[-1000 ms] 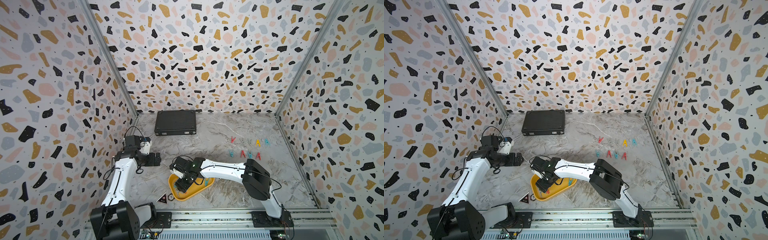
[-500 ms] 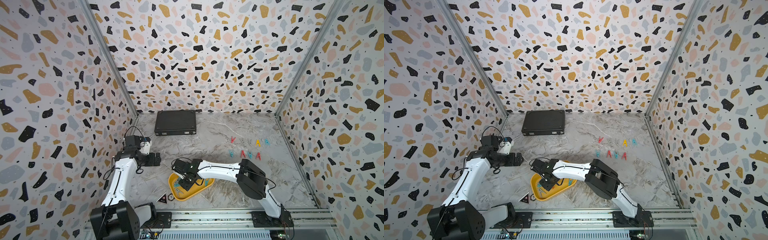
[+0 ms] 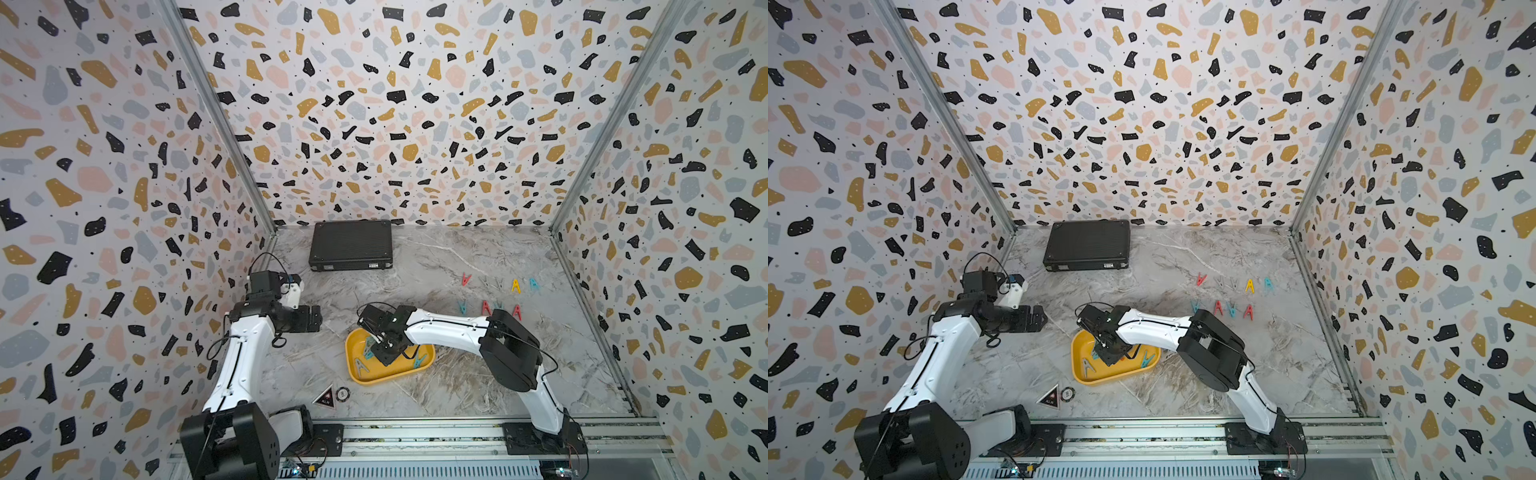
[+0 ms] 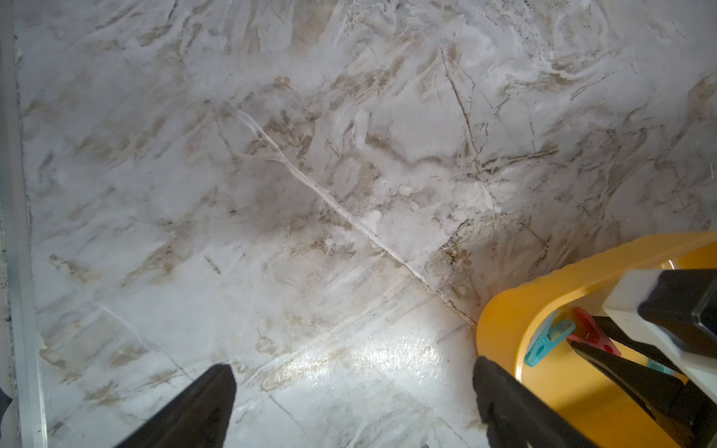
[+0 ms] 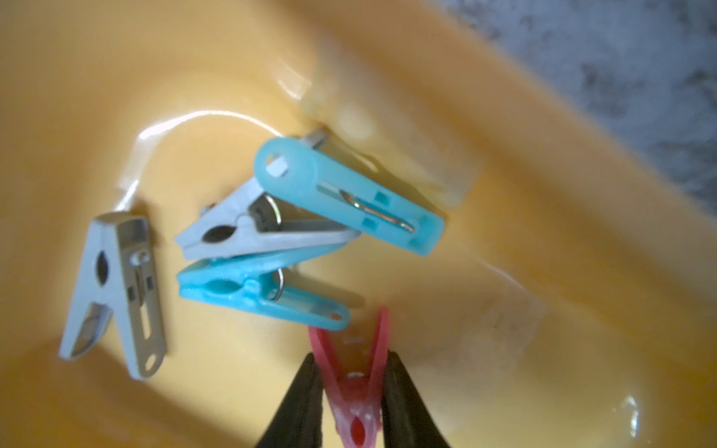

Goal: Take the clothespins out of the storage box
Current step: Pick up the clothespin from the storage box, then place the clothespin at the center of the board.

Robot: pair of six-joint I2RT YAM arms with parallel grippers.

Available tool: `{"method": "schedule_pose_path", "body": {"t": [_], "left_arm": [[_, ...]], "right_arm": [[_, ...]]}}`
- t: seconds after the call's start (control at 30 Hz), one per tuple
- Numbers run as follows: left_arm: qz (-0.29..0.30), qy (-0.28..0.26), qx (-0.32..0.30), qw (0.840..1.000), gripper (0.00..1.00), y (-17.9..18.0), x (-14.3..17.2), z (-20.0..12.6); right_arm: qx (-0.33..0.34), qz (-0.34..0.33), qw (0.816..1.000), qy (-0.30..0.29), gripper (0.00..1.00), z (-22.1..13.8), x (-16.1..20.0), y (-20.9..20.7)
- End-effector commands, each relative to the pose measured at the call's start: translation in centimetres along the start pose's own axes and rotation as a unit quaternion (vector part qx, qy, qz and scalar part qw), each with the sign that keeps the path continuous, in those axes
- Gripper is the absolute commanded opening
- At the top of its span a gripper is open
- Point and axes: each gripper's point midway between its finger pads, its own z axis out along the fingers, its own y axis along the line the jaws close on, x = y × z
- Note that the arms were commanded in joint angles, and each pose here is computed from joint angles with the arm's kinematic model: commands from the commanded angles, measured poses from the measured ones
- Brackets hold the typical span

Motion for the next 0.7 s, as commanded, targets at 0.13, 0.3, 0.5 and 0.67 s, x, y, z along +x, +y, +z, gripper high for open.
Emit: {"method": "schedule_pose_path", "body": {"t": [0.13,0.3,0.5,0.67], "left_arm": [[0.002,-0.011,-0.004,1.0,1.0,0.2,-0.6,-0.5],[0.002,-0.012,-0.004,1.0,1.0,0.2,-0.6,-0.6],[0.002,-0.013,-0.004,1.0,1.0,0.1,-0.6,-0.6],[0.002,-0.013,-0.005,1.0,1.0,0.2,-0.6,-0.6]], "right_arm": [[0.003,-0.006,0.999,-0.042,0.24,-5.1,-0.5,-0.1],[-0.001,-0.006,0.998,-0.062,0.22,-7.0,-0.5,-0.3],[0.008,0.002,0.996,-0.084,0.21,-8.9,-0.7,-0.9],[0.01,0.028,0.994,-0.106,0.21,-10.9,-0.8,-2.3]]}}
